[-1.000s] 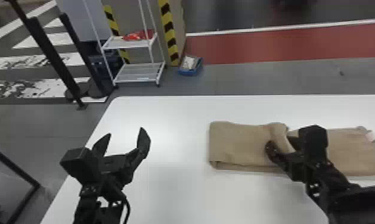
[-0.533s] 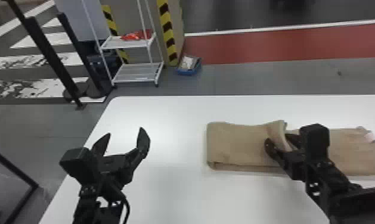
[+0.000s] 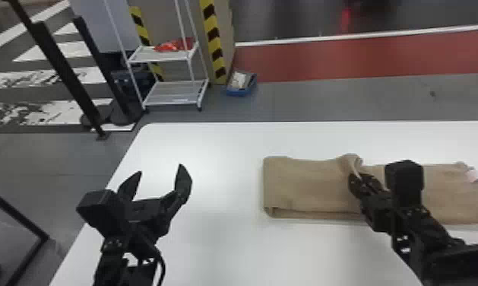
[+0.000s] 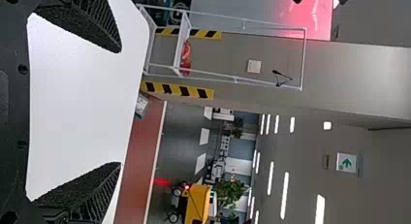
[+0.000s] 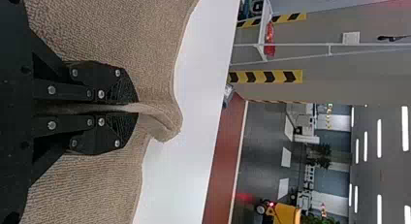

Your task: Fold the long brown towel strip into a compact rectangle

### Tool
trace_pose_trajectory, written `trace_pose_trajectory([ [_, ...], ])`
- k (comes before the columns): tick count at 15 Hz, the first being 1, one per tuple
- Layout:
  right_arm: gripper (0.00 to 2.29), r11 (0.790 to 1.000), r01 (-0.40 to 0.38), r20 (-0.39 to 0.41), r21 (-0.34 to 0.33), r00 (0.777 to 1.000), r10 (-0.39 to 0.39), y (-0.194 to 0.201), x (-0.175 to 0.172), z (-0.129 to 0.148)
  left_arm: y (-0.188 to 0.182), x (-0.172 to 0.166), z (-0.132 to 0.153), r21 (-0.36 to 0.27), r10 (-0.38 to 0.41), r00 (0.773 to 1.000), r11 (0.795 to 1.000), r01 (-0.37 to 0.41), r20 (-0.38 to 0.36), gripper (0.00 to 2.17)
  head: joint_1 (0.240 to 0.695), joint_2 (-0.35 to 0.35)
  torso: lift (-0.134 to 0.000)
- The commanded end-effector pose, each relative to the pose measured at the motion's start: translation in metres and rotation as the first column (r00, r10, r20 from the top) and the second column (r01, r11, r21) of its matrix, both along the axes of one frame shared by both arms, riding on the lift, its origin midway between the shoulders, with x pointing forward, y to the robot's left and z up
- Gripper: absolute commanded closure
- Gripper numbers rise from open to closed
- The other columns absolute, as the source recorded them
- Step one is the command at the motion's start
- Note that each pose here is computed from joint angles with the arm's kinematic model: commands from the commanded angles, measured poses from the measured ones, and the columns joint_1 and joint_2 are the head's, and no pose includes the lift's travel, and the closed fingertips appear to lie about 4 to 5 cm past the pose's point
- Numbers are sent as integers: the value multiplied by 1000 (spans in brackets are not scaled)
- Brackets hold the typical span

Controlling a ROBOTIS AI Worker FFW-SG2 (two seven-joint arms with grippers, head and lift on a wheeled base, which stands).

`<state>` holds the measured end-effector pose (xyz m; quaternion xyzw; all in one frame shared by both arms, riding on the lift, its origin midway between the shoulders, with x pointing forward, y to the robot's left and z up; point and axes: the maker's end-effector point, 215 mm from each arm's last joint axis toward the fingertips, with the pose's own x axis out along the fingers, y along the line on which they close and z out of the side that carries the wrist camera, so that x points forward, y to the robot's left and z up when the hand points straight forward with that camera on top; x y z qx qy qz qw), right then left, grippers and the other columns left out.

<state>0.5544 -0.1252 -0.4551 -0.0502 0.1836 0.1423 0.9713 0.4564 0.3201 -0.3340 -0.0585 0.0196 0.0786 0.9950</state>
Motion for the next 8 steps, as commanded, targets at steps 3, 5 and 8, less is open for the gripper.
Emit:
trace_pose_trajectory([
  [3, 1362, 1000, 5, 20, 7, 1000, -6, -2, -2, 11, 0, 0, -1, -2, 2, 1000, 1000, -2, -1, 39, 695, 212, -116],
  [5, 1362, 1000, 9, 28, 12, 1000, -9, -3, -2, 15, 1, 0, -1, -2, 2, 1000, 1000, -2, -2, 39, 695, 211, -116],
  [8, 1342, 1000, 4, 64, 29, 998, -6, 1, -1, 37, 0, 0, -1, -2, -1, 1000, 1000, 1, -2, 39, 695, 209, -116],
])
